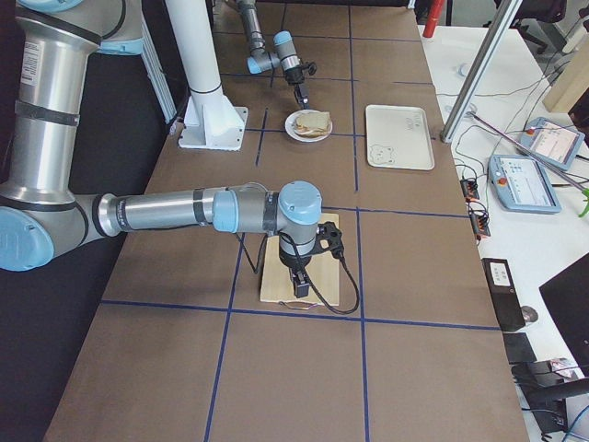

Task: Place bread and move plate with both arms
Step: 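Reach the left gripper to the white plate rim and grasp it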

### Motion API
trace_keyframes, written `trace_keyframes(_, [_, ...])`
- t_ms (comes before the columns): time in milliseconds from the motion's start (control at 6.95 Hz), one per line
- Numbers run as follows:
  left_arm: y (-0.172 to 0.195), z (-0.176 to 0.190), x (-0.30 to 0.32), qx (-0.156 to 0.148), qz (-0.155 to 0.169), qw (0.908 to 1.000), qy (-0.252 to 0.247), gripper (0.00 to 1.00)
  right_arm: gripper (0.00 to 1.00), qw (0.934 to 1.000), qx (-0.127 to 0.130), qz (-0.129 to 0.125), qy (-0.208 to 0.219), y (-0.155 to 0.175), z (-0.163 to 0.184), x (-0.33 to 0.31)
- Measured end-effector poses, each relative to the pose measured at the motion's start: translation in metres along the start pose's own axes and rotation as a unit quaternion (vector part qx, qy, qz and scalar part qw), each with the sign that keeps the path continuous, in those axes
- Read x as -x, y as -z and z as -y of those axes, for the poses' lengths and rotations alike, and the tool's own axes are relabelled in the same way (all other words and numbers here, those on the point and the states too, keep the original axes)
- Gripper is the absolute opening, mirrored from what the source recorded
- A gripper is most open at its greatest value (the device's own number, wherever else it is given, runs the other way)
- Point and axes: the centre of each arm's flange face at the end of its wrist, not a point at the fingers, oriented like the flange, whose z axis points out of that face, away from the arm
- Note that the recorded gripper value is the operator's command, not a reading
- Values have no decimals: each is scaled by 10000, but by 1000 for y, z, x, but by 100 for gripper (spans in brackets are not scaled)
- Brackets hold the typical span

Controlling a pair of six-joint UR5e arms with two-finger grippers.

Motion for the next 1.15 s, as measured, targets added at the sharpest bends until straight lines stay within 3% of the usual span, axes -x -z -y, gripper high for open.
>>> trace_keyframes(432, [-4,0,6,-2,15,10000,31,33,100,10000,-1,3,0,0,0,0])
trace_keyframes(863, [-9,-8,12,56,79,9999,30,32,100,10000,5,2,-5,0,0,0])
trace_keyframes(1151, [-15,-15,11,102,87,9999,28,6,100,10000,12,4,-11,-1,-1,-1])
